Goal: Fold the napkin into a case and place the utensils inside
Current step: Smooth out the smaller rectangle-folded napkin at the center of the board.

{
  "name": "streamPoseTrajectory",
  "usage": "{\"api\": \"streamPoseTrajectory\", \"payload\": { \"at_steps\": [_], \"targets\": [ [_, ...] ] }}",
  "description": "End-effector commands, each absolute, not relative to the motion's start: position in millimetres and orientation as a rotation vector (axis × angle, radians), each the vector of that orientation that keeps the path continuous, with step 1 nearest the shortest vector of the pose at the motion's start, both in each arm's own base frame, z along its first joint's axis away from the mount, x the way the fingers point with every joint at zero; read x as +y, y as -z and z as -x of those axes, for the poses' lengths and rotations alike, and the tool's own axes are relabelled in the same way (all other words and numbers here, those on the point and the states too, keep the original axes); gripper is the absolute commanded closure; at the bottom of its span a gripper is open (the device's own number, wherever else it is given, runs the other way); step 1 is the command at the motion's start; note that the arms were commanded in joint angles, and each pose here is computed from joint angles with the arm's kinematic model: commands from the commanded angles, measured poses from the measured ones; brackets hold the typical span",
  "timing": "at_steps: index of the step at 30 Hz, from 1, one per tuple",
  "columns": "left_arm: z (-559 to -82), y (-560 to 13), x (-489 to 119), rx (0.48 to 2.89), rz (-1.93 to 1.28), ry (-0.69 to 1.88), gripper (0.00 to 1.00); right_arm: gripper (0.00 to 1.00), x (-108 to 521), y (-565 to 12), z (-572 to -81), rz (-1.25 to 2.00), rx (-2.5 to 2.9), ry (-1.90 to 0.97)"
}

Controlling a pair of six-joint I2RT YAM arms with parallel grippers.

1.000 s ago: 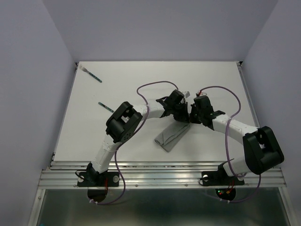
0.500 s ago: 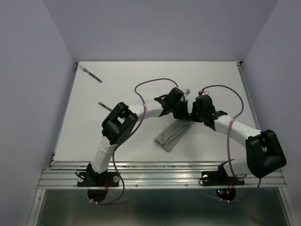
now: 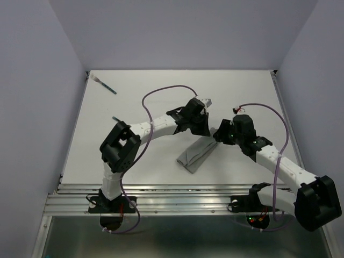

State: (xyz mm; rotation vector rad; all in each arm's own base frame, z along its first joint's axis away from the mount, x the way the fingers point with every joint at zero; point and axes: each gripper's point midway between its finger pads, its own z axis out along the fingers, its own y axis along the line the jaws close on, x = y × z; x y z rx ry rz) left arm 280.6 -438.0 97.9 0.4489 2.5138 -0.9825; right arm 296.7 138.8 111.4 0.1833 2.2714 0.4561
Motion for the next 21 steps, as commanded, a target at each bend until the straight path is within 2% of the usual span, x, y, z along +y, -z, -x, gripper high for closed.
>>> {"api": "streamPoseTrajectory", "payload": {
  "at_steps": [1,6,10,17,21],
  "targets": [
    [-278.1,-160.8,-406.4,2.370,-0.434,0.899,0.94,0.49,160.5,-94.9,-256.7,-0.241,2.332,-0.705],
    [-268.3,-155.3,-365.8,2.381,-0.380,0.765,0.77,0.49,170.3,-72.9,-230.1,-0.335,2.346,-0.870],
    [-258.9,-151.7,-348.8,2.375,-0.373,0.741,0.69,0.50,174.3,-60.9,-223.2,-0.348,2.376,-0.910],
    [-248.9,-134.7,-333.4,2.374,-0.441,0.697,0.71,0.53,184.0,-51.9,-226.0,-0.340,2.359,-0.970],
    [-249.4,-136.6,-330.1,2.360,-0.425,0.692,0.72,0.59,189.4,-40.4,-225.8,-0.342,2.391,-0.982]
  ]
}}
